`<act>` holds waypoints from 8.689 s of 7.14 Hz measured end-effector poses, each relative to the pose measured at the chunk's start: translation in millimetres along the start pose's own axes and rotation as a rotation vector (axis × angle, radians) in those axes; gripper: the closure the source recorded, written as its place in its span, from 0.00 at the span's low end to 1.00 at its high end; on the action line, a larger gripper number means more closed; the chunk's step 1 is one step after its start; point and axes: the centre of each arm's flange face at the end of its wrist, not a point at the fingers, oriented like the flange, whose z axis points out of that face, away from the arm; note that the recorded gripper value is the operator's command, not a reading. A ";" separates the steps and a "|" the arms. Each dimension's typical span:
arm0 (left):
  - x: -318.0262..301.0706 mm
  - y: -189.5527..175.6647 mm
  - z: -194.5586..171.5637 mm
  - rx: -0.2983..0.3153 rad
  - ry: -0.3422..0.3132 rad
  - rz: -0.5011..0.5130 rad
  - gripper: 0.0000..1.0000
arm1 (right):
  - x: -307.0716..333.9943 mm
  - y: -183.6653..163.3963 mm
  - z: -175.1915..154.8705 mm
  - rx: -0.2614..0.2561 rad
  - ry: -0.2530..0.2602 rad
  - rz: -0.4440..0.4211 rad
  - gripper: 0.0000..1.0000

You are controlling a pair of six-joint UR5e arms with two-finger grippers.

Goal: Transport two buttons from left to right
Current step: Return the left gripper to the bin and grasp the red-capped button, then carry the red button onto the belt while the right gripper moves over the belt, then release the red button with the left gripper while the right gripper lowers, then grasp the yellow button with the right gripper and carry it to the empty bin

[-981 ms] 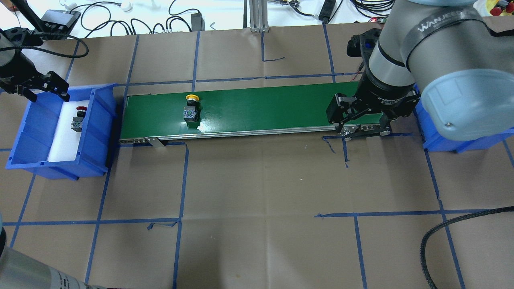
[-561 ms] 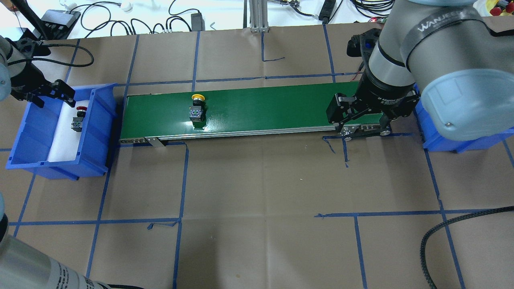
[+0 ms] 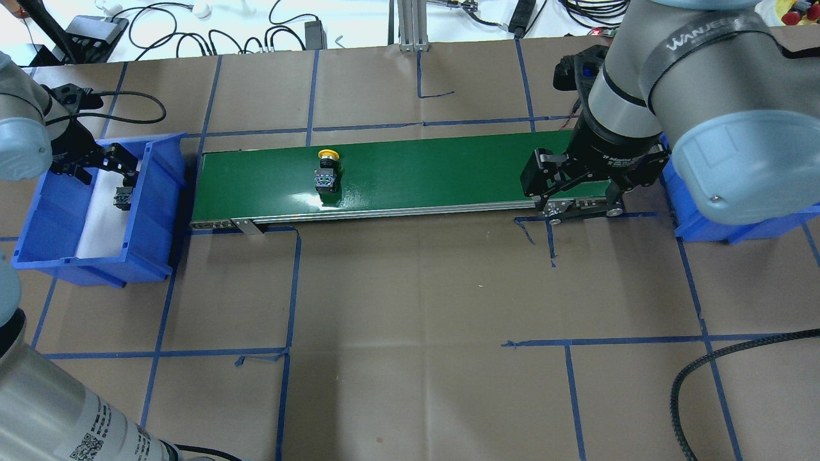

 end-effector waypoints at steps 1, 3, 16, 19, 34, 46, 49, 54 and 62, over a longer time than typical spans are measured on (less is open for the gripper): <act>0.6 -0.8 15.8 -0.002 0.001 -0.002 0.01 | 0.0 -1.6 1.0 0.002 0.000 0.000 0.00; 3.6 0.2 25.6 0.005 -0.001 -0.002 0.21 | 0.1 -6.6 4.9 0.006 0.001 0.001 0.00; 27.5 48.9 -154.8 0.018 0.035 0.021 0.86 | 1.1 -61.7 47.6 0.077 0.009 -0.003 0.00; 52.4 47.0 -172.9 -0.002 0.057 -0.014 0.86 | 0.9 -76.3 60.4 0.103 0.005 -0.002 0.00; 257.2 -9.0 -49.7 -0.077 0.058 0.013 0.85 | 0.9 -123.5 114.0 0.165 0.000 -0.015 0.00; 257.1 40.3 -184.5 -0.012 0.052 -0.014 0.00 | 26.7 -169.1 148.8 0.190 -0.031 0.051 0.00; 275.1 107.6 -254.7 -0.048 0.068 -0.110 0.00 | 21.0 -169.0 154.8 0.176 -0.049 0.091 0.00; 313.6 134.6 -268.8 -0.068 0.054 -0.062 0.00 | -4.5 -171.0 177.1 0.136 -0.128 0.199 0.02; 314.0 131.3 -265.1 -0.071 0.053 -0.057 0.00 | 18.6 -174.6 168.7 0.096 0.073 0.153 0.99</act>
